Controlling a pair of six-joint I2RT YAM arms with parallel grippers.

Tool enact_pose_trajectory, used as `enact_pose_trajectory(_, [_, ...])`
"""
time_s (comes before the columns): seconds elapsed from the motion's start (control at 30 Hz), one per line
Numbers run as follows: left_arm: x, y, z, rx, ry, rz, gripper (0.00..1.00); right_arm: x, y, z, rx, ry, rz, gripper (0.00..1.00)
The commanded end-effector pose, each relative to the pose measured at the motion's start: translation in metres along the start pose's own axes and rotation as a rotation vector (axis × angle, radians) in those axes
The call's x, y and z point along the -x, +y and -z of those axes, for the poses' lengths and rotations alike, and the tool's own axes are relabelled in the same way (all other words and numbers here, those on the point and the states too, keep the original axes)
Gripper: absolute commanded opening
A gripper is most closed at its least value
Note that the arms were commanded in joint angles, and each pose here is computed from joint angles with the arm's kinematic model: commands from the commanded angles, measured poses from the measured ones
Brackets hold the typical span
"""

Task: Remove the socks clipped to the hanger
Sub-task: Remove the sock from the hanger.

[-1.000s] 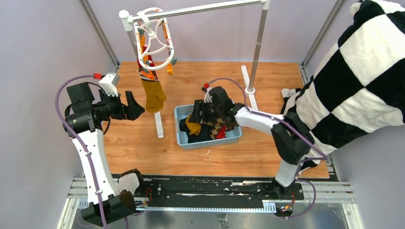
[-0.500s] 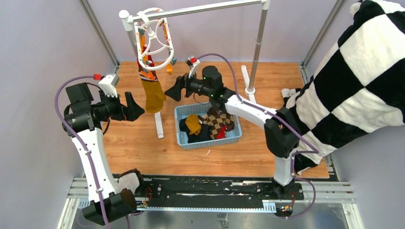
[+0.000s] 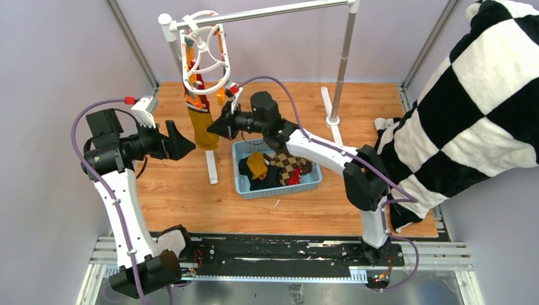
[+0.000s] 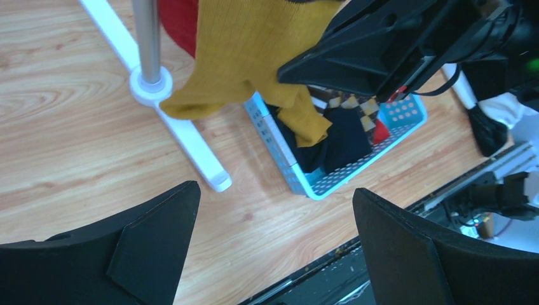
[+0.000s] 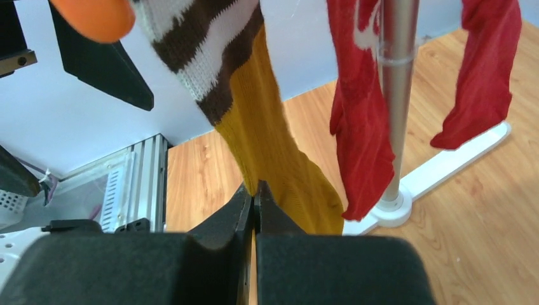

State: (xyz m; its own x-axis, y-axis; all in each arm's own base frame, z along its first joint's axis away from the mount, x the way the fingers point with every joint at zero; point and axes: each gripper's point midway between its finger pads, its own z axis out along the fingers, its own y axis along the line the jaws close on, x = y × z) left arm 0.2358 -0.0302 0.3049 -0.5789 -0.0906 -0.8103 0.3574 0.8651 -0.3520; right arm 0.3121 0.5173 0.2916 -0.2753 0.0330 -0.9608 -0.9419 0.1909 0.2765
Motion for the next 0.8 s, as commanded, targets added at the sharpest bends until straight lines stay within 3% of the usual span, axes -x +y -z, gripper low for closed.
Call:
enact_pose_trajectory(0.0, [0.003, -0.022, 0.001, -0.119, -0.025, 0.036, 1.00, 0.024, 0.036, 0.026, 0.061, -0.021, -0.024, 0.00])
enact_pose_trajectory(0.13, [-0.001, -0.038, 0.000, -0.222, -0.033, 0.060, 1.00, 0.041, 0.065, 0.054, 0.114, -0.085, -0.052, 0.00])
enact_pose_trajectory(0.4, [-0.006, -0.077, 0.005, -0.370, -0.025, 0.021, 1.00, 0.054, 0.104, 0.083, 0.257, -0.086, -0.147, 0.00])
enact_pose_trajectory(0.77, [-0.004, -0.102, 0.008, -0.496, -0.014, -0.012, 1.00, 0.059, 0.120, 0.109, 0.329, -0.106, -0.245, 0.00])
